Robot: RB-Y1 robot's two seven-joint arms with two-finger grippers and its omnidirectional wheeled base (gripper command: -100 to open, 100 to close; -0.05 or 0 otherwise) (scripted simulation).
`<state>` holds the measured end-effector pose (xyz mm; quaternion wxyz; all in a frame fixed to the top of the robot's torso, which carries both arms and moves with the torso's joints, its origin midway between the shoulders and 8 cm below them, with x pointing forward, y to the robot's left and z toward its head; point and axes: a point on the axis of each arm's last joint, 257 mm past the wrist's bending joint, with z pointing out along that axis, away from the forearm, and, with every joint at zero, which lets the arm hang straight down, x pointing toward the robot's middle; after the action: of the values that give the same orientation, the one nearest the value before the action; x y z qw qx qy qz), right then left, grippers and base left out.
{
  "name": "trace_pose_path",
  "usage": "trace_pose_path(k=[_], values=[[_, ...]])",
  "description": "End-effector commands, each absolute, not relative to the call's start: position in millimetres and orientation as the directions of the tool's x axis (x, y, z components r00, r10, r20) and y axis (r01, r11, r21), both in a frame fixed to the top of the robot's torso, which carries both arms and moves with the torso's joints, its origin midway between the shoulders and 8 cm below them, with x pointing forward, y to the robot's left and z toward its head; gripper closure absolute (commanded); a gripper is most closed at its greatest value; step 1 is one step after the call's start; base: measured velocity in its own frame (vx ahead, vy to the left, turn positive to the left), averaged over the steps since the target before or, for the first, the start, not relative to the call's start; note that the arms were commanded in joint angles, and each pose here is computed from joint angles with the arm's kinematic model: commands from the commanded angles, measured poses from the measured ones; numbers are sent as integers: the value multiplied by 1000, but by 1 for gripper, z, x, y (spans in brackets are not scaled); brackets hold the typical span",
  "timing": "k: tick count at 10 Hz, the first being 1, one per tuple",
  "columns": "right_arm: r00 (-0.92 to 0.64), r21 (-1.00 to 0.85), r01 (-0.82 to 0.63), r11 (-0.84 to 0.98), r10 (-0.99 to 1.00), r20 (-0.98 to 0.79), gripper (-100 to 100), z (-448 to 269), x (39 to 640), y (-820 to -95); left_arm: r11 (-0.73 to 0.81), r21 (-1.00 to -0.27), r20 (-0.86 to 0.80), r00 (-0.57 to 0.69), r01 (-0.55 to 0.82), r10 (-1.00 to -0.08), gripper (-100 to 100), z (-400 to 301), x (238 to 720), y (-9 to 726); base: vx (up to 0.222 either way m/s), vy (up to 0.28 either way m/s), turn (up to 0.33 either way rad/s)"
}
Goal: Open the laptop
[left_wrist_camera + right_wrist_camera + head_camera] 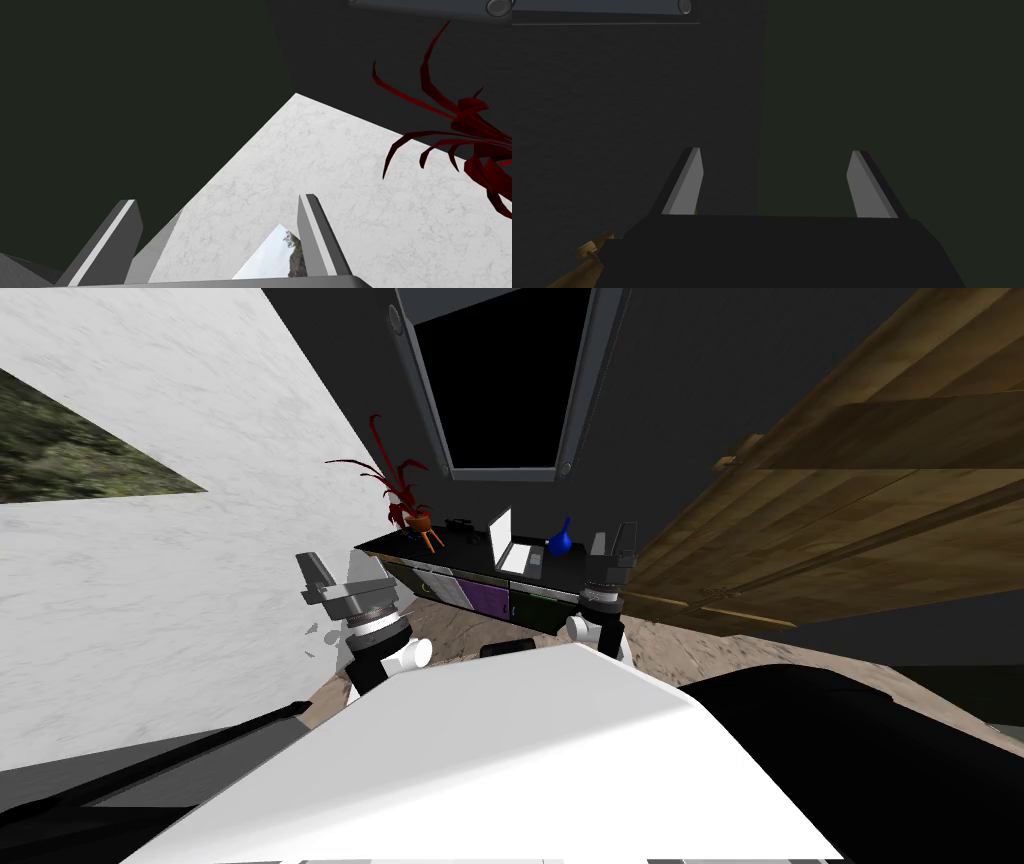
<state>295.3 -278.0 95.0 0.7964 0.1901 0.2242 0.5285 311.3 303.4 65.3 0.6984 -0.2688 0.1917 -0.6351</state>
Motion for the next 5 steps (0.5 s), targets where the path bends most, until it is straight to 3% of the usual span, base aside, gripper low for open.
trace_pose_path(k=[1,5], values=[[341,540,-757,369,927,-156,0,95,295,-278,49,-619,74,120,784,-990,0,65,311,303,0,0,0],[341,540,-757,369,927,-156,0,95,295,-278,49,-619,73,120,784,-990,0,65,311,303,0,0,0]])
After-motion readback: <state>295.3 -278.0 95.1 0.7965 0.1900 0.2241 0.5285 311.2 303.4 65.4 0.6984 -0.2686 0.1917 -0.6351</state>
